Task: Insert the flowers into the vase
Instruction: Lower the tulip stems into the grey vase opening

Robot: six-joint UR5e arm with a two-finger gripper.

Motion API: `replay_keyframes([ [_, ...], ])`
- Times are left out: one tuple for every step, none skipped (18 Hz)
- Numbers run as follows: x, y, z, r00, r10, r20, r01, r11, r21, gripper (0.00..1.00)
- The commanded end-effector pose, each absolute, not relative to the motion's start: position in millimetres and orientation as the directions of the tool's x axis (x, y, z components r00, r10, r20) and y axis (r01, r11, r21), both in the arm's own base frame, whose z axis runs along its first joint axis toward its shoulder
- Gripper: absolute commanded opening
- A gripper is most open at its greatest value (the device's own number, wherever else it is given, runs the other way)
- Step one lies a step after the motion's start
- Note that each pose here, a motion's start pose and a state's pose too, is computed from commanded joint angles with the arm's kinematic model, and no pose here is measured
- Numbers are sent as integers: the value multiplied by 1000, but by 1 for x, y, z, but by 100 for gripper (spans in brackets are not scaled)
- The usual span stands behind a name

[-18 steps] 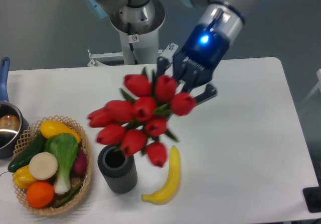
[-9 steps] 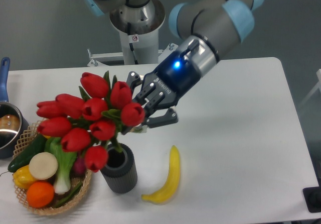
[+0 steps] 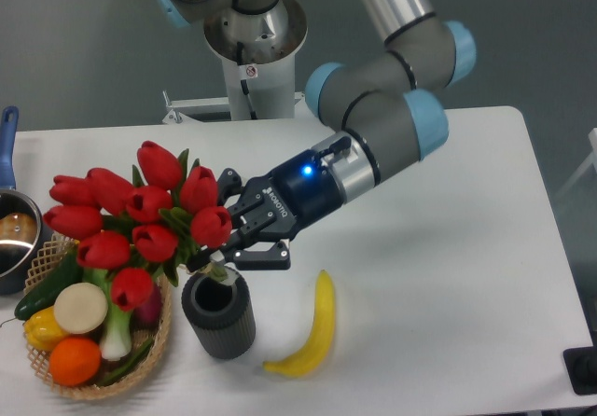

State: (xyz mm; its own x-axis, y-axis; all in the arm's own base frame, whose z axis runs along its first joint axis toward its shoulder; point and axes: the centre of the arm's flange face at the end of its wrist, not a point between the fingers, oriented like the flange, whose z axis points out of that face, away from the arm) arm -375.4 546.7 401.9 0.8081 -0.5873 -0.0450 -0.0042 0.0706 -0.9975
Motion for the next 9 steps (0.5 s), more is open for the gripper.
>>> replay_keyframes([
  [-375,548,394,808,-588,-48,-6,73,-997,25],
  [-374,548,388,807,-588,-62,-16,82,-996,25],
  [-373,546,382,808,-586,-68,-20,88,-996,25],
  [-372,545,377,809,-584,-65,-17,87,-996,25],
  [-371,544,374,809,-584,-60,-14,84,-996,25],
  [-370,543,371,810,-585,-53,-7,80,-997,25],
  [-368,542,366,810,-585,-45,-1,75,-997,25],
  [-366,540,360,810,-584,-45,1,78,-997,25],
  [-364,539,356,810,-583,-56,-6,87,-996,25],
])
